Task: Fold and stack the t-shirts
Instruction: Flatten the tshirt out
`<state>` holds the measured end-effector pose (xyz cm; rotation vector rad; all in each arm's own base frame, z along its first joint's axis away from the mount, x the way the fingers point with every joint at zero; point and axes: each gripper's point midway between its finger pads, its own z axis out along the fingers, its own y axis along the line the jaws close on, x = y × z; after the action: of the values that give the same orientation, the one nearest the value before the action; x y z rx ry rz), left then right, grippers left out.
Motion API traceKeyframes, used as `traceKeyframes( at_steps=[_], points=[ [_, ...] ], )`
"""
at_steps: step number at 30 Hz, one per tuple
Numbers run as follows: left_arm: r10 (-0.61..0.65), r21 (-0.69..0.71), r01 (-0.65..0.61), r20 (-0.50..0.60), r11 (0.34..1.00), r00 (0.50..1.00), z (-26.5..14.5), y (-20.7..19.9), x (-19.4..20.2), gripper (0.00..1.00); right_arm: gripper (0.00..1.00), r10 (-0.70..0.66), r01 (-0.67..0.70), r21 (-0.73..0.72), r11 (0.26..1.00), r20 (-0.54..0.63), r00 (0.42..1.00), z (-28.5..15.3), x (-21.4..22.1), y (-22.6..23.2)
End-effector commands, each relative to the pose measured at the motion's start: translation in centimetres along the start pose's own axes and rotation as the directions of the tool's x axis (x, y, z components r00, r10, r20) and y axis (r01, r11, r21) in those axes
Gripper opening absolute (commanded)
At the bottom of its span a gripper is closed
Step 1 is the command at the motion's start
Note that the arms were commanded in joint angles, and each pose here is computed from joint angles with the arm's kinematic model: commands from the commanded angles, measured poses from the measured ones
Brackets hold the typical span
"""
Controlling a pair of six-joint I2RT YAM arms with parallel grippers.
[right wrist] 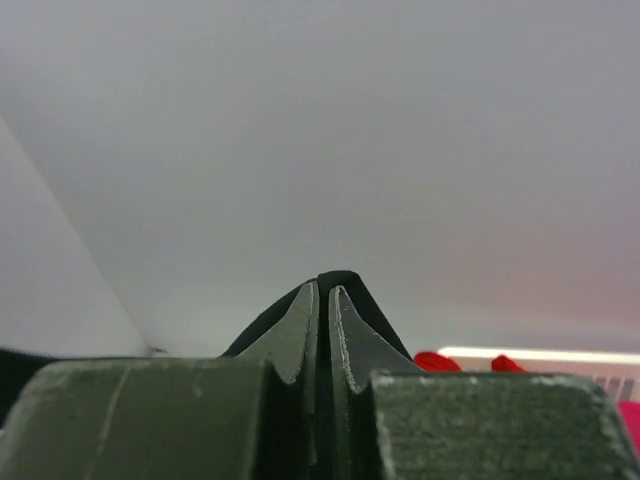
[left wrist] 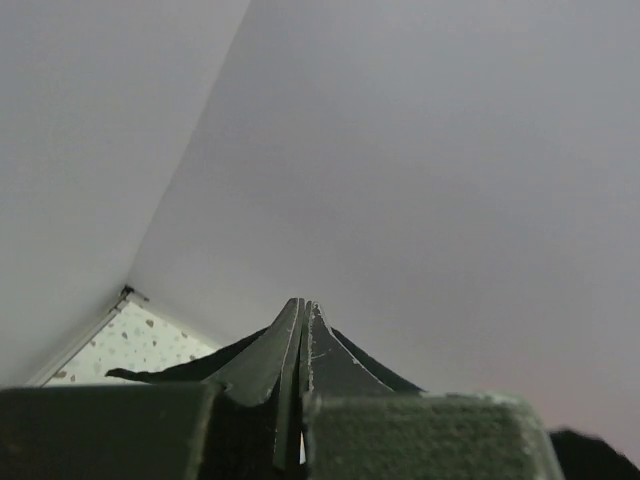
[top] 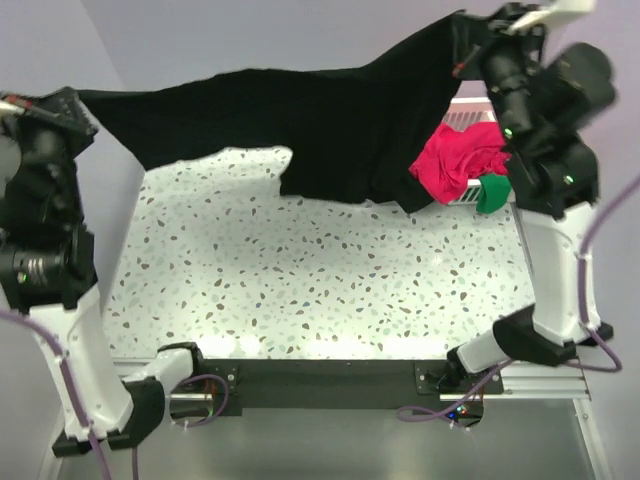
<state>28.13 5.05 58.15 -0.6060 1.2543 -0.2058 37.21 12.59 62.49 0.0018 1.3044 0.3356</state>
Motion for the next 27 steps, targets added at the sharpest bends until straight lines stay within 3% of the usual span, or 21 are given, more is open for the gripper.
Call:
traceKeyframes(
  at_steps=[1,9,14,18,21,27],
  points=[
    [-0.070,0.006,0.071,0.252,0.997,0.965,-5.3,-0.7,-7.7,0.00,0.00,0.069,-0.049,-0.076,0.996,0.294,0.953,-6.3,-10.8,0.7],
    [-0.091,-0.022,0.116,0.482,0.993,0.871,-13.4,0.4,-14.6,0.00,0.00,0.068,-0.024,-0.105,0.994,0.441,0.895,-11.4,-17.0,0.7],
    [-0.056,-0.068,0.102,0.490,0.992,0.870,-12.7,1.3,-14.2,0.00,0.00,0.100,-0.036,-0.144,0.989,0.462,0.881,-10.4,-16.9,1.5],
    [-0.003,-0.141,0.060,0.374,0.988,0.927,-7.6,3.0,-9.0,0.00,0.00,0.071,-0.030,-0.119,0.992,0.355,0.932,-4.7,-12.0,1.9],
    [0.069,-0.236,-0.024,0.184,0.971,0.981,-1.6,6.6,-0.3,0.00,0.00,0.035,-0.017,-0.087,0.996,0.212,0.977,1.0,-5.3,1.9],
    [0.171,-0.336,-0.206,-0.131,0.919,0.977,6.3,13.5,14.5,0.00,0.00,-0.036,0.035,-0.008,0.999,-0.114,0.993,11.7,13.4,0.7]
  ],
)
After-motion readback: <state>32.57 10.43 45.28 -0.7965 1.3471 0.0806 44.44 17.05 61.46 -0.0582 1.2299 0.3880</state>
